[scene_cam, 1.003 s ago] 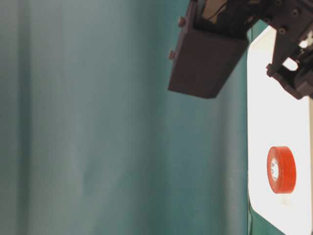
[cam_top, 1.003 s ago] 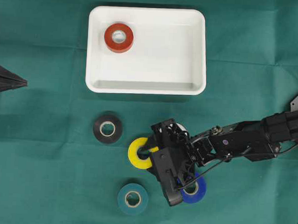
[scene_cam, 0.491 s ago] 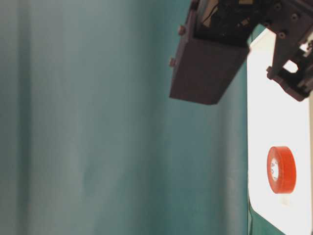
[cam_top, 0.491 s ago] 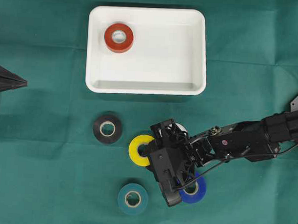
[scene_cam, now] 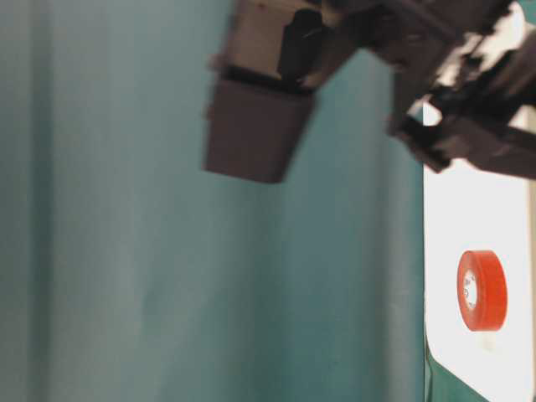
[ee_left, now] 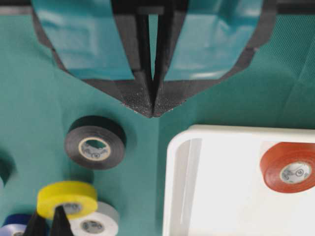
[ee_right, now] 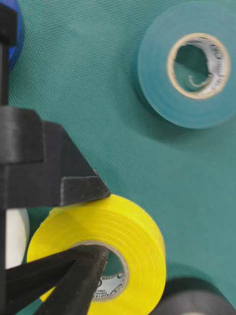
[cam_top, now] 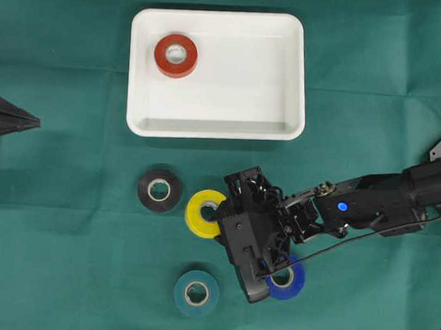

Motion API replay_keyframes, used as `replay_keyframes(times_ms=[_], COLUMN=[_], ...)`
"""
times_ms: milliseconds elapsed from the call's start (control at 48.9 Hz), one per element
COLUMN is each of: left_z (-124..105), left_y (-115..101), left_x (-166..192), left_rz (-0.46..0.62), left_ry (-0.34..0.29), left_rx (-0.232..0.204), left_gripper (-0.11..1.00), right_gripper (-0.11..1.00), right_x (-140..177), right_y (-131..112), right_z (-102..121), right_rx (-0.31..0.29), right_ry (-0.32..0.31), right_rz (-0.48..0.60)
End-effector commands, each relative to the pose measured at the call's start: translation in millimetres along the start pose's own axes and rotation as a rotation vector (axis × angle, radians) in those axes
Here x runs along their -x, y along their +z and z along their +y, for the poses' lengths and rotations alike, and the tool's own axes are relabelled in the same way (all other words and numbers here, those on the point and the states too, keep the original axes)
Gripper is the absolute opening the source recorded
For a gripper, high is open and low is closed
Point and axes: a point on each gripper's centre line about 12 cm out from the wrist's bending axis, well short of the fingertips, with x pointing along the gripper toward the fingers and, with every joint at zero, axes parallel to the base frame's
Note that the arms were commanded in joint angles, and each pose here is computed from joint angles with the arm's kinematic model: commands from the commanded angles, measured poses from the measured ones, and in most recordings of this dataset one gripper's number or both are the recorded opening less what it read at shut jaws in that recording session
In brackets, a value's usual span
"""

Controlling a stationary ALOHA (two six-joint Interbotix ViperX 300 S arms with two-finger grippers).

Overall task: Put the tape into the white case with the right arm.
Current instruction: 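Lift the yellow roll into the tray beside the red roll, release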

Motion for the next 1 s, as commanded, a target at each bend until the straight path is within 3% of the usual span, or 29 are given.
replay_keyframes(times_ms=[0, 287, 450, 594, 983], left_z=[0.0, 0.1, 0.1, 0.0, 0.0], left_y=[4.7, 4.0, 4.0, 4.7, 4.7], left_x=[-0.3, -0.3, -0.3, -0.3, -0.3], left_rz=[-0.012, -0.011, -0.011, -0.012, -0.012], left_ry=[0.001, 0.001, 0.001, 0.001, 0.001], left_rx=[0.000, 0.000, 0.000, 0.000, 0.000], left_gripper=[0.01, 0.01, 0.01, 0.01, 0.01], right_gripper=[0.02, 0.02, 0.02, 0.02, 0.02], right_x=[16.4, 18.2, 18.7, 22.7, 37.6], right_y=[23.6, 28.3, 31.4, 35.2, 26.6], right_z=[-0.9, -4.4, -19.8, -41.0, -124.6], right_rx=[-0.003, -0.010, -0.033, -0.064, -0.188], right_ry=[-0.006, -0.013, -0.041, -0.079, -0.228], right_rz=[-0.064, -0.075, -0.079, -0.091, -0.101])
